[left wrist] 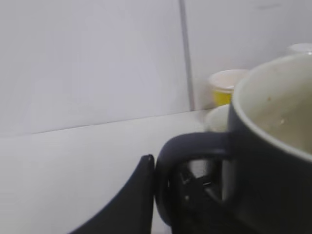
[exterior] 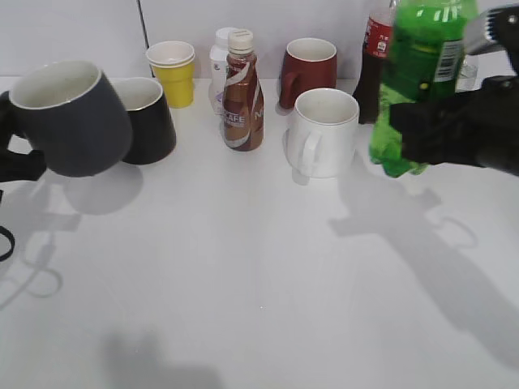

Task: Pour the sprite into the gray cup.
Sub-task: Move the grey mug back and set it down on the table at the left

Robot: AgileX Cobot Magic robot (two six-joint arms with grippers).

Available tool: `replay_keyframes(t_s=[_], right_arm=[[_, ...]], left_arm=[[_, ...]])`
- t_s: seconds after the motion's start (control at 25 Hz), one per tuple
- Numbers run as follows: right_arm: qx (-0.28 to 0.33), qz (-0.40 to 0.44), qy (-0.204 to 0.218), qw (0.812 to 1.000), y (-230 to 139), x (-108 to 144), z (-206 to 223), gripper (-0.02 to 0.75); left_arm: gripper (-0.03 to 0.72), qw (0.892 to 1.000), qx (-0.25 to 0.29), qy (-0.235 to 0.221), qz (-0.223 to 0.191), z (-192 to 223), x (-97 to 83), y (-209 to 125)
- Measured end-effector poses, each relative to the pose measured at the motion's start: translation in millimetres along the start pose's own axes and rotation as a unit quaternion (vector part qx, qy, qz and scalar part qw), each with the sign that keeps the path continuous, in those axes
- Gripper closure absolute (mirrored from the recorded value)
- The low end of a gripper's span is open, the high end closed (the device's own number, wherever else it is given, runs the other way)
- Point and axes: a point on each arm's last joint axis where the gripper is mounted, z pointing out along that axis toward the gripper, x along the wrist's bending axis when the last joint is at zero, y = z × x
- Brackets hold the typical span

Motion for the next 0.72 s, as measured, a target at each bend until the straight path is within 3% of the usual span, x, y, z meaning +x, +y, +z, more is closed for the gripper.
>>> replay_keyframes(t_s=[0.24, 0.56, 0.72], right_arm=[[-0.004, -0.002, -0.004, 1.000, 0.7, -2.8, 0.1, 0.408], [-0.004, -0.002, -0.004, 1.000, 0.8, -2.7, 0.1, 0.408], [-0.004, -0.001, -0.004, 1.000, 0.8, -2.7, 0.1, 0.408]], left_arm=[[0.636, 0.999, 0.036, 0.037, 0.015, 11.8, 15.1, -22.7], [0.636, 0.995, 0.085, 0.006, 0.054, 23.5, 6.7, -58.7], [0.637, 0.995, 0.092, 0.006, 0.045, 26.7, 5.2, -68.6]])
